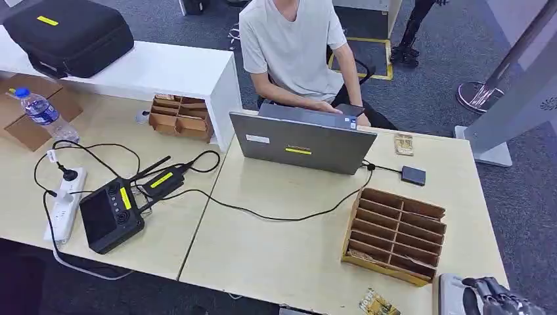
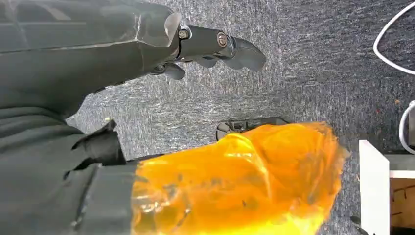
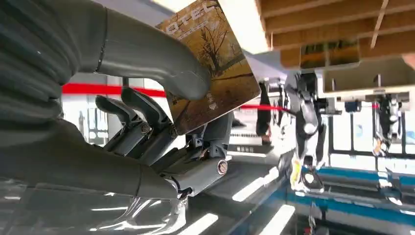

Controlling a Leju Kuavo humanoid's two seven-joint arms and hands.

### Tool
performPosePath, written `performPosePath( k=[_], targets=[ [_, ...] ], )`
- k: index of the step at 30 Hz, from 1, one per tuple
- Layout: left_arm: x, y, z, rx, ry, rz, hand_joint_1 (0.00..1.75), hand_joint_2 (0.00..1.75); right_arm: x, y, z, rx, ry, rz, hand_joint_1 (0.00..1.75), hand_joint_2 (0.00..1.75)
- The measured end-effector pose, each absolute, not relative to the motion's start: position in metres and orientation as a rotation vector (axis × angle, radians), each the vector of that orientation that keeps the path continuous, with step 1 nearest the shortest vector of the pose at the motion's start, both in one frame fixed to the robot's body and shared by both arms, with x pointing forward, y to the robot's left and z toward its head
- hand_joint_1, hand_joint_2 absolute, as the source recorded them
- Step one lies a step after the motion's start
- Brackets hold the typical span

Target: Pass the card to the sensor for recognition and then transmit it.

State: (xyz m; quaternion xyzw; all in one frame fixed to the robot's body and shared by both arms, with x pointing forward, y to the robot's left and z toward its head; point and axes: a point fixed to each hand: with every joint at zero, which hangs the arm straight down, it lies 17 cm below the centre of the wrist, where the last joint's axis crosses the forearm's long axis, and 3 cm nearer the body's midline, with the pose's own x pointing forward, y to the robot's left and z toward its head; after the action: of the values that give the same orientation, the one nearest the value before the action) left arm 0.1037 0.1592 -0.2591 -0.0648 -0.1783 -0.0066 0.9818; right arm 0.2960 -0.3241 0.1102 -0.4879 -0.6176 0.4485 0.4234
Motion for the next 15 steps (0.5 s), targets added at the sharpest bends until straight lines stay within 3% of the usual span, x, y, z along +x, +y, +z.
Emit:
performPosePath(
  k=[15],
  targets=[
    [0.103, 0.158, -0.259, -0.135, -0.357, -0.037, 0.0, 0.0, 0.312, -0.372, 0.019, -1.174, -1.341, 1.165, 1.75, 1.75]
  ],
)
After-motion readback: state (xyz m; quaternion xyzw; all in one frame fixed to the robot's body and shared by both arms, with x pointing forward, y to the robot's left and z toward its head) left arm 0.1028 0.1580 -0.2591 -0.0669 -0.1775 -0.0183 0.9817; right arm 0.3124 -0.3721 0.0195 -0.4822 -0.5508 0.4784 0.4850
